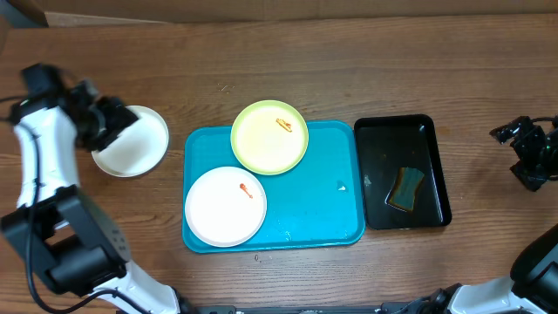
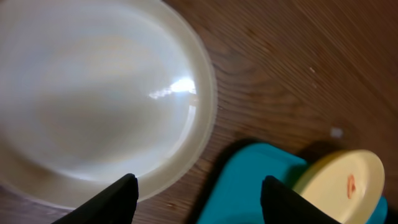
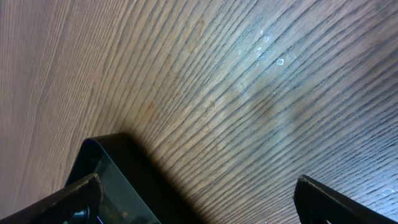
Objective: Clean dirty plates on tray and stack at the side
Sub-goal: 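Move the left gripper to pinch the yellow plate's rim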
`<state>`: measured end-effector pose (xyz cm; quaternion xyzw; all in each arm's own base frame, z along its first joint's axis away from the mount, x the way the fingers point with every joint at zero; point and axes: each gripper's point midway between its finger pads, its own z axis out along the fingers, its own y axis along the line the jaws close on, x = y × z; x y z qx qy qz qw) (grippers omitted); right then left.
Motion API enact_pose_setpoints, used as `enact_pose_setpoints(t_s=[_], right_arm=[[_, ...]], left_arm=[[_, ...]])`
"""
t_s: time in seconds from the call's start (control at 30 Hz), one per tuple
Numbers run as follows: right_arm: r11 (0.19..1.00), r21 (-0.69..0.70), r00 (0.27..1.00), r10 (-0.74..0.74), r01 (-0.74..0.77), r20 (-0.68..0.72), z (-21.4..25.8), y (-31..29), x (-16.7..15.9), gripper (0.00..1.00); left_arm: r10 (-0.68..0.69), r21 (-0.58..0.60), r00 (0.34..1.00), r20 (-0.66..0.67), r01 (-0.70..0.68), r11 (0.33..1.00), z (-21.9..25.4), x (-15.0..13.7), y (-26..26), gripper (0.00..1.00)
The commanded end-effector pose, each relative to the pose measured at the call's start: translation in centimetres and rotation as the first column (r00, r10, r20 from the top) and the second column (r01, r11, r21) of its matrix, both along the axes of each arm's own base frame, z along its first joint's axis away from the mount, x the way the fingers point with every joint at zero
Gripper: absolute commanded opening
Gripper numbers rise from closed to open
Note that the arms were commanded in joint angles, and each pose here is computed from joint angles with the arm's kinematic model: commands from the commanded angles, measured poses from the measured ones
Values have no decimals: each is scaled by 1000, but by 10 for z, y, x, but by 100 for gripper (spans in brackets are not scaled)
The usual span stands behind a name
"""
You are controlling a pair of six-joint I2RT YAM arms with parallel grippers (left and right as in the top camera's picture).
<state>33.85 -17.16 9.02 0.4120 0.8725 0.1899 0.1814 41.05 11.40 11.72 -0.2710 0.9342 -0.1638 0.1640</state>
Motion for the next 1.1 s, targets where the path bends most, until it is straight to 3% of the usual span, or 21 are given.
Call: enact_pose_setpoints(t_s=[0.0,0.13,0.3,0.5,0.77,1.07], right_arm=[[1000,-17,999,4,-3,32,11,-4,7,100],[1000,-16,999,4,-3,32,11,-4,7,100],[1000,-17,999,4,-3,32,11,-4,7,100],[1000,-17,999,4,-3,32,11,-4,7,100],[1000,-16,999,4,-3,32,11,-4,7,100],[1000,-17,999,4,-3,32,11,-4,7,100]], left_arm=[[-160,-20,987,19,161,987,11,8,-61,54],[-276,30,959,-57,278,960,-7,0,-115,52],[-317,170,933,-172,345,923,-32,-13,-153,52],[-405,202,896,-182,438,876,-44,-21,-194,53],[-390,249,901,-192,429,868,-64,-26,-199,49],[-372,277,914,-165,405,872,-64,-18,-197,37]])
